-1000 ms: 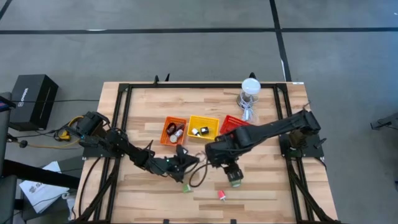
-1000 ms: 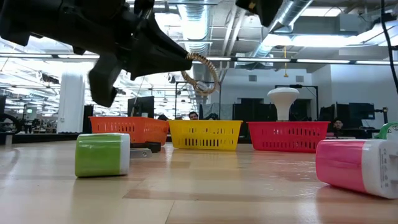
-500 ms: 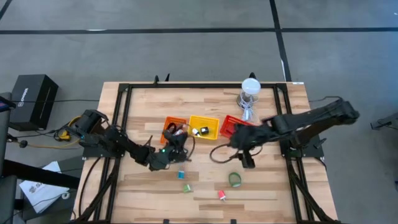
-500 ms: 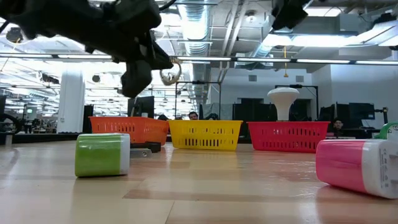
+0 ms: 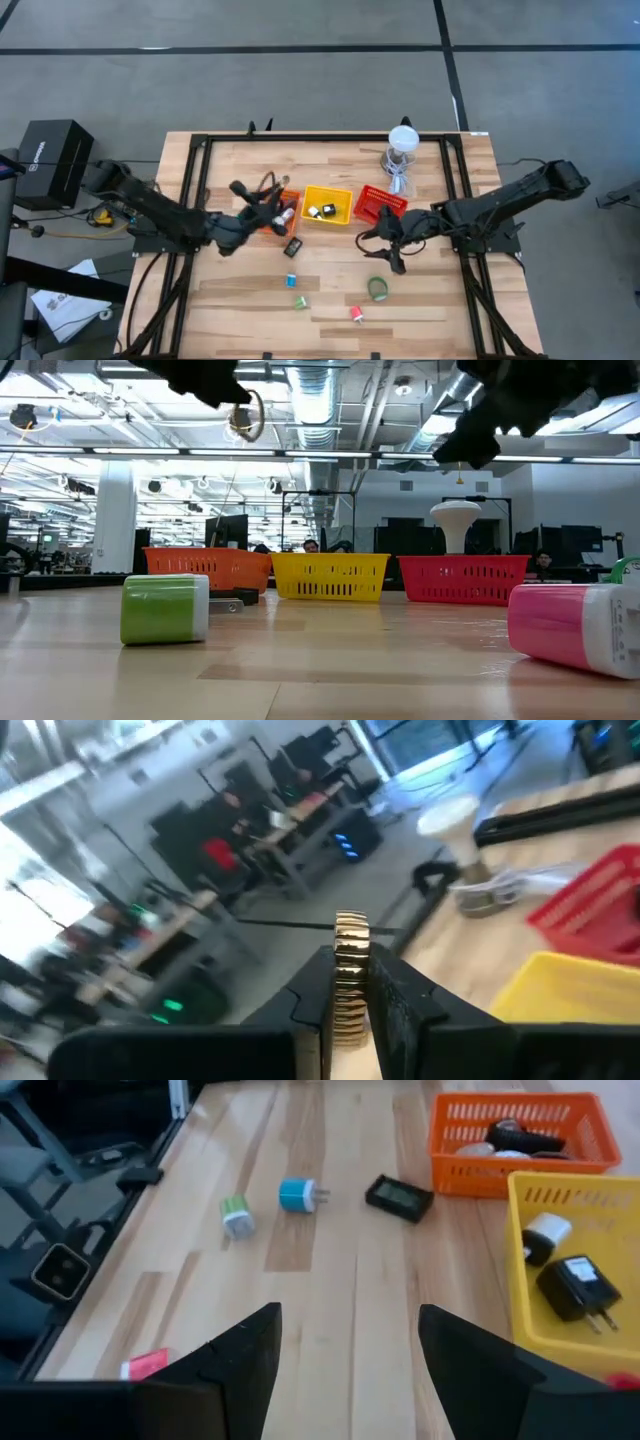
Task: Pick & Place Office items
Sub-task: Put the gold wristwatch into the orange bin
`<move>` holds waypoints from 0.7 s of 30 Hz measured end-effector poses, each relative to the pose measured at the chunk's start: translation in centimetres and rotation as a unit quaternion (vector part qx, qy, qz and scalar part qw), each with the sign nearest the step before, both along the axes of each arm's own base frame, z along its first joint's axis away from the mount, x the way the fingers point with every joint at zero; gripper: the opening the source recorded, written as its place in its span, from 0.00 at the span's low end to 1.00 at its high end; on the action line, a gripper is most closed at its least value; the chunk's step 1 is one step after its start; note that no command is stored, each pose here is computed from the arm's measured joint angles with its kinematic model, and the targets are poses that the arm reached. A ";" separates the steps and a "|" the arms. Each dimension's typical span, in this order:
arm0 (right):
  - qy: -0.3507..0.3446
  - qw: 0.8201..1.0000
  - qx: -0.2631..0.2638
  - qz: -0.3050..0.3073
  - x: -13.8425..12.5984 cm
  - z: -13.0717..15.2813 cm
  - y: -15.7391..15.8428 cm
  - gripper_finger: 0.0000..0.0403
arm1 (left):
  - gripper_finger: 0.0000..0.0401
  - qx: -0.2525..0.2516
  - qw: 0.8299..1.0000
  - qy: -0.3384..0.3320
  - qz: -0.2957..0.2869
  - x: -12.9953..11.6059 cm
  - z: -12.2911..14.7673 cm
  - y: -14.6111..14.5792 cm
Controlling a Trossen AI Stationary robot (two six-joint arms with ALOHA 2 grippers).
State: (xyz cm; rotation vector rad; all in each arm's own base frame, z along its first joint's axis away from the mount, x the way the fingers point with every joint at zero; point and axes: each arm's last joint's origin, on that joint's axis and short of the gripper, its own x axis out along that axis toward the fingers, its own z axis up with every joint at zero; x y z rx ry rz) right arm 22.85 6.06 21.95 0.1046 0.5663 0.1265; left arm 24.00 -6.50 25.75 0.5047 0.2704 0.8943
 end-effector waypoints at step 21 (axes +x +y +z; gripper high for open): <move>-0.017 1.000 0.006 -0.009 0.5 0.4 -0.3 0.56 | 0.10 -0.363 0.920 0.084 -0.121 -3.6 -5.3 4.7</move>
